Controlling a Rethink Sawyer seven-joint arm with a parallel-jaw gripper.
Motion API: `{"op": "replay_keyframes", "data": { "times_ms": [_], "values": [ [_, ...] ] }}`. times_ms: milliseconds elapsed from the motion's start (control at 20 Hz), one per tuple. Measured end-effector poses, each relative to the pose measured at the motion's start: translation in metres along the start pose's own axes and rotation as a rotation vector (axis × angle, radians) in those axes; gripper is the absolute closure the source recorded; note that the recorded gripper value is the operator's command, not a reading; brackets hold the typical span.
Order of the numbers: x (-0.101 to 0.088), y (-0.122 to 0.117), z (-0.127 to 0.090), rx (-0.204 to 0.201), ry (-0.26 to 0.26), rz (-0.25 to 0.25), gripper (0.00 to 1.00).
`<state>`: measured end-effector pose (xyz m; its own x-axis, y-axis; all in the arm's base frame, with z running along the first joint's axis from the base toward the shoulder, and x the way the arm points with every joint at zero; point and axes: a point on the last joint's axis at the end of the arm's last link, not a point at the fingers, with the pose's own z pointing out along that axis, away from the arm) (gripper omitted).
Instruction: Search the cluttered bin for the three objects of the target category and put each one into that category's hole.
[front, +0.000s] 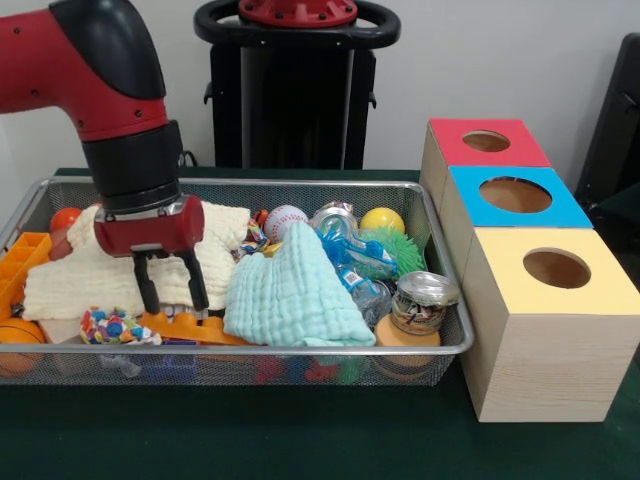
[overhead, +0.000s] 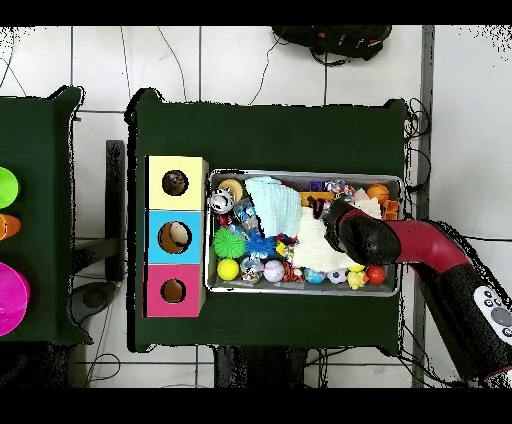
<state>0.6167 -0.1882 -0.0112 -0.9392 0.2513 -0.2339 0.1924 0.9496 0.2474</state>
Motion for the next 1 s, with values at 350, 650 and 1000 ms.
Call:
{"op": "replay_keyframes", "data": {
  "times_ms": [350, 650, 1000],
  "values": [
    [-0.020, -0.005, -0.027, 0.081, -0.042, -0.072, 0.00],
    [-0.042, 0.008, -0.054, 0.173, -0.080, -0.169, 0.00],
    [-0.055, 0.036, -0.067, 0.261, -0.094, -0.277, 0.00]
  ]
}}
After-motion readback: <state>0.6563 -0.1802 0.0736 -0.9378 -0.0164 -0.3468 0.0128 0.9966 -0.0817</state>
